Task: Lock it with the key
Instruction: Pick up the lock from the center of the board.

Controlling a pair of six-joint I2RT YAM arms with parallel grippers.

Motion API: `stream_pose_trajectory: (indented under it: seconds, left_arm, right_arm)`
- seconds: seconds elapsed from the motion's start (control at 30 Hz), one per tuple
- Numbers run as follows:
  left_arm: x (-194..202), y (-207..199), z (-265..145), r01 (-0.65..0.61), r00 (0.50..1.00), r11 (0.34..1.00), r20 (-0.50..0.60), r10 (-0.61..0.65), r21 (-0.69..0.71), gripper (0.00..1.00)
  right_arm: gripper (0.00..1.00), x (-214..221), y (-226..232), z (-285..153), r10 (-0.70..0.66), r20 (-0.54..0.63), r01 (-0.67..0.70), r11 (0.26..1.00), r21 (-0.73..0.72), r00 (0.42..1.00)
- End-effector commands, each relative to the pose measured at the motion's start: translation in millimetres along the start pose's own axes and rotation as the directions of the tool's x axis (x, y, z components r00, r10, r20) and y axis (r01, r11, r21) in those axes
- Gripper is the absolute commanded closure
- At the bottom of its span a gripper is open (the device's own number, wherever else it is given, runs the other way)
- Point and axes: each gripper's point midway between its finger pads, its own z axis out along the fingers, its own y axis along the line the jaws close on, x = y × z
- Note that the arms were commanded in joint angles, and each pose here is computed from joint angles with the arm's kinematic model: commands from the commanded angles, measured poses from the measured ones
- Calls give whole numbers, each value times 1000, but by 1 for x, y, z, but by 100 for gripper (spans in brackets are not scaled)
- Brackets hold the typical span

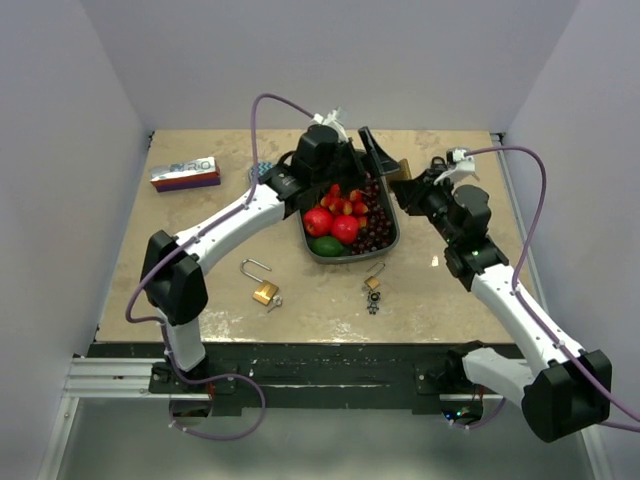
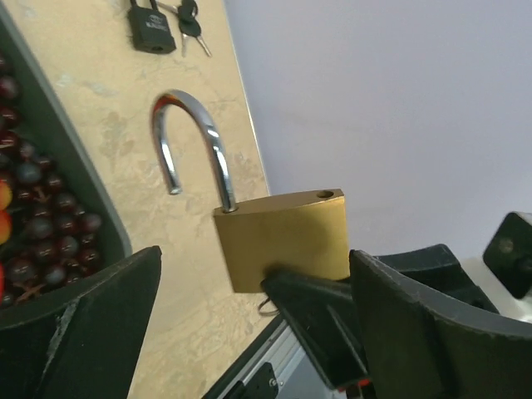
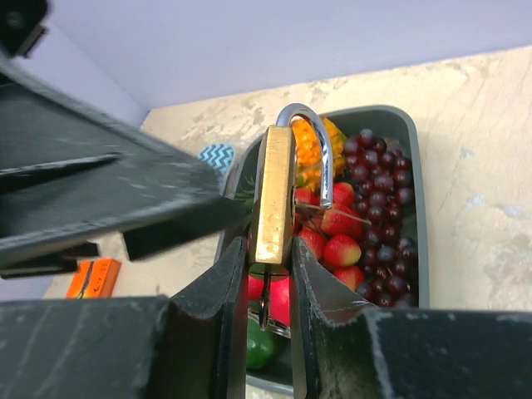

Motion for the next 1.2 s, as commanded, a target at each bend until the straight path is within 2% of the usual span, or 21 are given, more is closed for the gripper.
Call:
stream_pose_trajectory:
  seconds: [0.0, 0.13, 0.2, 0.23, 0.27, 0.33, 0.37, 0.4, 0.43, 0.47, 0.5, 0.53, 0.57, 0.67, 0.7, 0.73, 0.8, 1.03, 1.17]
  left_arm:
    - [-55, -35, -53, -108, 985, 985, 147, 87, 138, 1]
    - [-65, -19, -84, -226, 962, 964, 191, 198, 138, 1]
    - [-74, -17, -108, -426, 893, 890, 235, 384, 161, 1]
    - [-66, -3, -110, -495, 862, 854, 217, 458, 161, 1]
    - [-63, 2, -120, -654, 754, 733, 227, 616, 187, 1]
    - [-54, 10, -136, -777, 629, 593, 225, 744, 213, 1]
    - [-41, 20, -143, -861, 493, 439, 212, 844, 257, 1]
    - [-33, 24, -153, -903, 396, 337, 215, 893, 265, 1]
    - [-25, 30, -158, -925, 324, 260, 214, 922, 278, 1]
    - [-18, 34, -163, -948, 202, 129, 238, 950, 291, 1]
    - [-10, 38, -169, -951, 150, 71, 247, 957, 301, 1]
    - [0, 42, -173, -943, 63, -32, 272, 960, 332, 2]
    - [6, 43, -176, -935, 38, -66, 283, 959, 348, 3]
    - [17, 47, -174, -900, 4, -124, 293, 956, 417, 14]
    - [22, 48, -173, -882, -41, -180, 312, 949, 434, 16]
    - [32, 56, -174, -863, -26, -164, 282, 959, 478, 17]
    - [43, 59, -168, -836, -43, -188, 280, 959, 516, 22]
    - [58, 64, -155, -813, -35, -172, 248, 968, 556, 32]
    - [60, 66, -156, -811, -24, -161, 244, 970, 562, 44]
  right_arm:
    - [100, -69, 41, -21, 47, 160, -22, 987, -156, 986]
    - [100, -59, 48, -30, 108, 76, -87, 967, -240, 991]
    - [100, -57, 47, -33, 121, 28, -108, 954, -278, 992]
    - [100, -47, 56, -38, 132, -45, -139, 929, -342, 990]
    - [100, -44, 59, -40, 133, -72, -151, 918, -368, 988]
    - [100, -29, 70, -48, 117, -176, -186, 873, -451, 977]
    - [100, -24, 73, -50, 109, -207, -197, 859, -472, 972]
    - [100, -17, 75, -52, 101, -248, -214, 847, -486, 963]
    - [100, -13, 77, -54, 93, -276, -226, 835, -502, 957]
    - [100, -4, 80, -58, 75, -327, -248, 811, -530, 942]
    - [100, -1, 82, -60, 56, -338, -245, 800, -547, 939]
    - [100, 0, 85, -63, 41, -349, -245, 789, -564, 936]
    - [100, 6, 87, -66, 27, -383, -264, 768, -583, 924]
    - [100, 17, 93, -70, -46, -430, -262, 733, -628, 902]
    - [100, 19, 96, -72, -58, -455, -274, 728, -628, 889]
    - [100, 21, 99, -74, -75, -460, -269, 723, -637, 885]
    - [100, 26, 107, -77, -115, -469, -261, 705, -659, 875]
    - [100, 28, 123, -83, -143, -477, -269, 672, -690, 867]
    - [100, 33, 125, -86, -167, -478, -258, 668, -699, 862]
